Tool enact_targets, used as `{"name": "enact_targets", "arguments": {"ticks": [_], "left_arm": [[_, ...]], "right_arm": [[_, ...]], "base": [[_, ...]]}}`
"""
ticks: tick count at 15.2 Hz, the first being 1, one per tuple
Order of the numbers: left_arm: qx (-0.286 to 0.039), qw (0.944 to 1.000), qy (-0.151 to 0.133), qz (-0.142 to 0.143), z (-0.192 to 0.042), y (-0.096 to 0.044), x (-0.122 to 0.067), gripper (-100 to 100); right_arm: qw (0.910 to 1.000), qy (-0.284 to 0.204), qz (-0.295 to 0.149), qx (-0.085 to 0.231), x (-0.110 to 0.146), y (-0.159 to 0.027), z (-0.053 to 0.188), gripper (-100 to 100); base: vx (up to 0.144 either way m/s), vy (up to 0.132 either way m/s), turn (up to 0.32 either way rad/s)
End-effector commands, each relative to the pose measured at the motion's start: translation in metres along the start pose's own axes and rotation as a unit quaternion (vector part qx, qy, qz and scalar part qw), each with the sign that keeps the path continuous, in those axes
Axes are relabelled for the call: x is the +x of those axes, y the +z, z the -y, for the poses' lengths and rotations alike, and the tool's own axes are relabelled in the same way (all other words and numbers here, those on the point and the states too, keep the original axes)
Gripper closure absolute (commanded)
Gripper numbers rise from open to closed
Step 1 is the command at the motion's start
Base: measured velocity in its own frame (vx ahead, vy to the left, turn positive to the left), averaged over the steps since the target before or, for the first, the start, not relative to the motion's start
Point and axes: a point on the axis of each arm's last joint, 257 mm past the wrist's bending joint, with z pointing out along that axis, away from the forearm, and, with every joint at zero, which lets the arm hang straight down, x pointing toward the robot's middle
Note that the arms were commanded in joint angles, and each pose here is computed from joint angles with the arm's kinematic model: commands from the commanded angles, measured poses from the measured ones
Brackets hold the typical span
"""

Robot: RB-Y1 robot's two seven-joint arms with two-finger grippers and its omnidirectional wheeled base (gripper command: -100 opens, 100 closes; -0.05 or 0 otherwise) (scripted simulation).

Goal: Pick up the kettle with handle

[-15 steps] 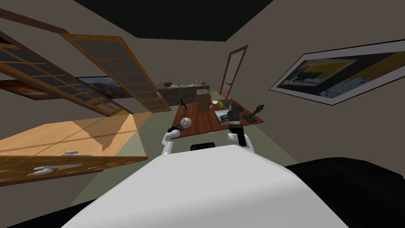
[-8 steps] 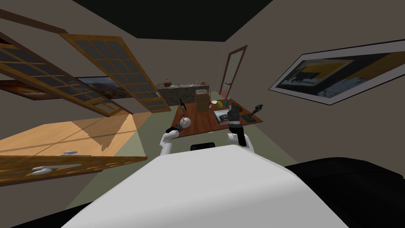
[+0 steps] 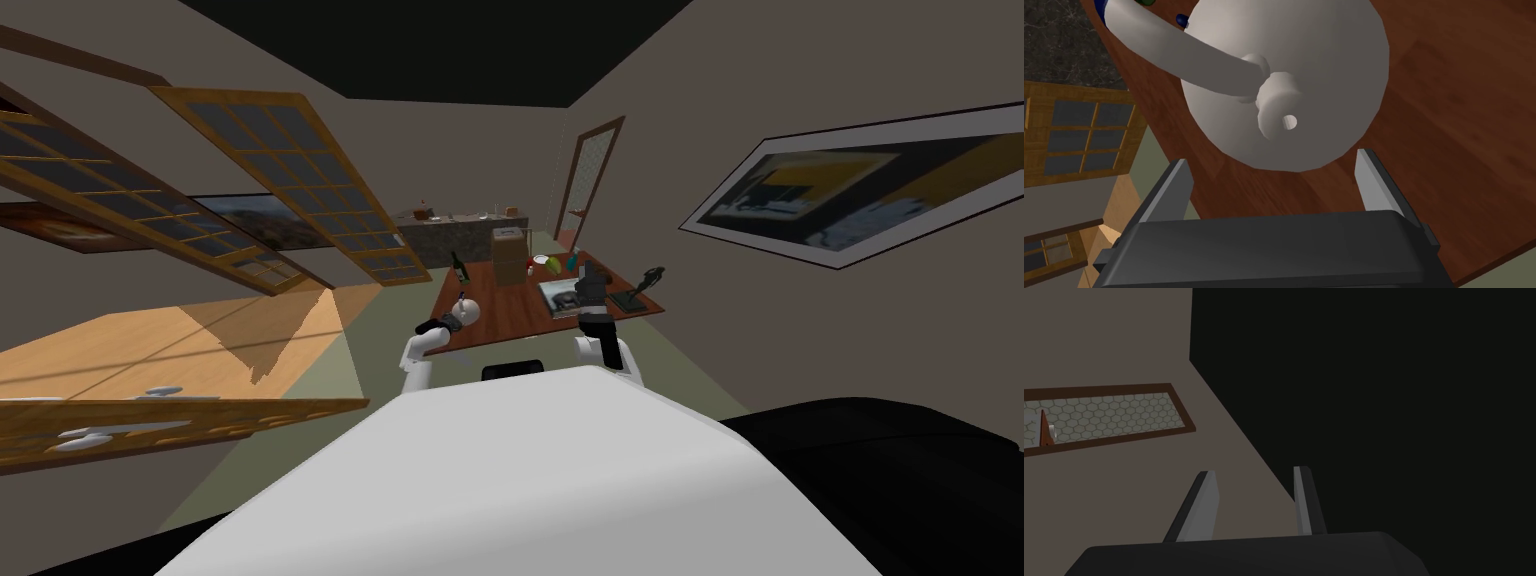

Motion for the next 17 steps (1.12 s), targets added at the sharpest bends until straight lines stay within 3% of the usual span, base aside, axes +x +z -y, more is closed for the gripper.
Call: {"name": "enact_targets", "arguments": {"ticks": [1, 5, 6, 7, 10, 11, 14, 17], "left_arm": [[0.000, 1.0000, 0.000, 0.000, 0.000, 0.000, 0.000, -100], [-0.003, 1.0000, -0.006, -0.001, -0.015, 0.011, -0.003, -100], [-0.004, 1.0000, -0.006, 0.000, -0.012, 0.008, -0.002, -100], [-0.002, 1.0000, -0.003, 0.000, -0.005, 0.004, -0.001, 100], [-0.003, 1.0000, -0.003, 0.001, -0.006, 0.002, -0.003, 100], [0.015, 0.9997, -0.006, 0.017, 0.022, -0.002, -0.014, -100], [0.031, 0.9990, -0.016, 0.029, 0.046, -0.004, -0.022, -100], [0.028, 0.9990, -0.017, 0.031, 0.047, -0.002, -0.022, -100]], "right_arm": [[1.0000, 0.000, 0.000, 0.000, 0.000, 0.000, 0.000, 0], [1.0000, 0.000, 0.000, 0.000, 0.000, 0.000, 0.000, 0], [1.0000, 0.000, 0.000, 0.000, 0.000, 0.000, 0.000, 0], [1.0000, 0.000, 0.000, 0.000, 0.000, 0.000, 0.000, 0], [1.0000, 0.000, 0.000, 0.000, 0.000, 0.000, 0.000, 0], [1.0000, 0.000, 0.000, 0.000, 0.000, 0.000, 0.000, 0], [1.0000, 0.000, 0.000, 0.000, 0.000, 0.000, 0.000, 0], [1.0000, 0.000, 0.000, 0.000, 0.000, 0.000, 0.000, 0]], "base": [[0.025, -0.028, 0.005], [0.052, 0.029, 0.010], [0.032, 0.032, -0.001], [-0.018, -0.006, -0.015], [-0.058, -0.029, -0.002], [-0.032, -0.054, -0.087], [-0.043, -0.108, -0.086], [0.002, -0.085, -0.081]]}}
